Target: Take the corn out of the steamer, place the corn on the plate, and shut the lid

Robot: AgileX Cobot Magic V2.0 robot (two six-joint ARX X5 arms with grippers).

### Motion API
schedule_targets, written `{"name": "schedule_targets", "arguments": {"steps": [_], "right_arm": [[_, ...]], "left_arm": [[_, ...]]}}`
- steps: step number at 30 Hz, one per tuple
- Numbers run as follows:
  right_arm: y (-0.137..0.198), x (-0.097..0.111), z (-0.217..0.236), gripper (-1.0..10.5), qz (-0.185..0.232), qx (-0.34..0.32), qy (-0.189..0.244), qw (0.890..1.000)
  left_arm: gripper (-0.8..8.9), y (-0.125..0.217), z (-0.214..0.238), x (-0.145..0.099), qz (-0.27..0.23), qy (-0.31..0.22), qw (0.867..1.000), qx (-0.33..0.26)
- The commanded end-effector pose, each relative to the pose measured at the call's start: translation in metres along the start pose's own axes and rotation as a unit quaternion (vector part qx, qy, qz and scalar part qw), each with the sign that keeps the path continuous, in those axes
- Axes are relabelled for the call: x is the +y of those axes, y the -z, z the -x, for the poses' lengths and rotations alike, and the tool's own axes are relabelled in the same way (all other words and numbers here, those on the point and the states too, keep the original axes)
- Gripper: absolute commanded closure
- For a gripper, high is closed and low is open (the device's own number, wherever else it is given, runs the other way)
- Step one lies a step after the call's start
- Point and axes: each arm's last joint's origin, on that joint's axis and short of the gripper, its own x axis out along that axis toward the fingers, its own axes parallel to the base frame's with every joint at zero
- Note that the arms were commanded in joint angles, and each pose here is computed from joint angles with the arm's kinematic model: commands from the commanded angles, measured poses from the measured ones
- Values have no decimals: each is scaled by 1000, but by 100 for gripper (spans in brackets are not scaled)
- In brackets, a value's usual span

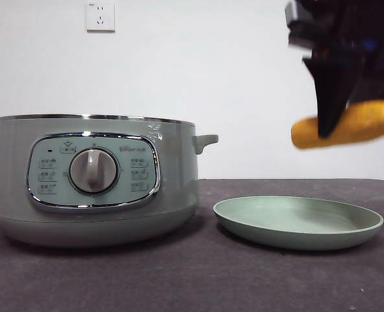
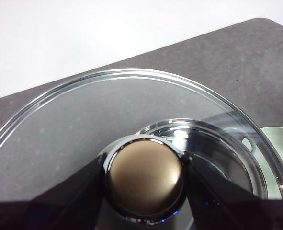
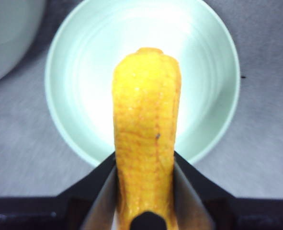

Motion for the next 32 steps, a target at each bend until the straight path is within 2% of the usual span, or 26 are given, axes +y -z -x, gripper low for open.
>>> {"name": "schedule_targets", "arguments": {"steps": [1, 11, 21, 28, 32], "right_arm": [[6, 0, -19, 963, -8, -19, -1, 1000], [2, -2, -56, 963, -5, -71, -5, 997], [0, -3, -91, 962, -6, -32, -3, 999], [1, -2, -98, 675, -5, -26, -2, 1000], [1, -2, -97, 656, -9, -24, -2, 1000]], "left_arm": [[822, -6, 3, 0, 2, 1, 1000, -29], [822, -7, -3, -2, 1, 13, 1000, -25], [822, -7, -3, -2, 1, 13, 1000, -25], [822, -7, -3, -2, 1, 14, 1000, -25], [822, -7, -6, -2, 1, 14, 1000, -21]]}}
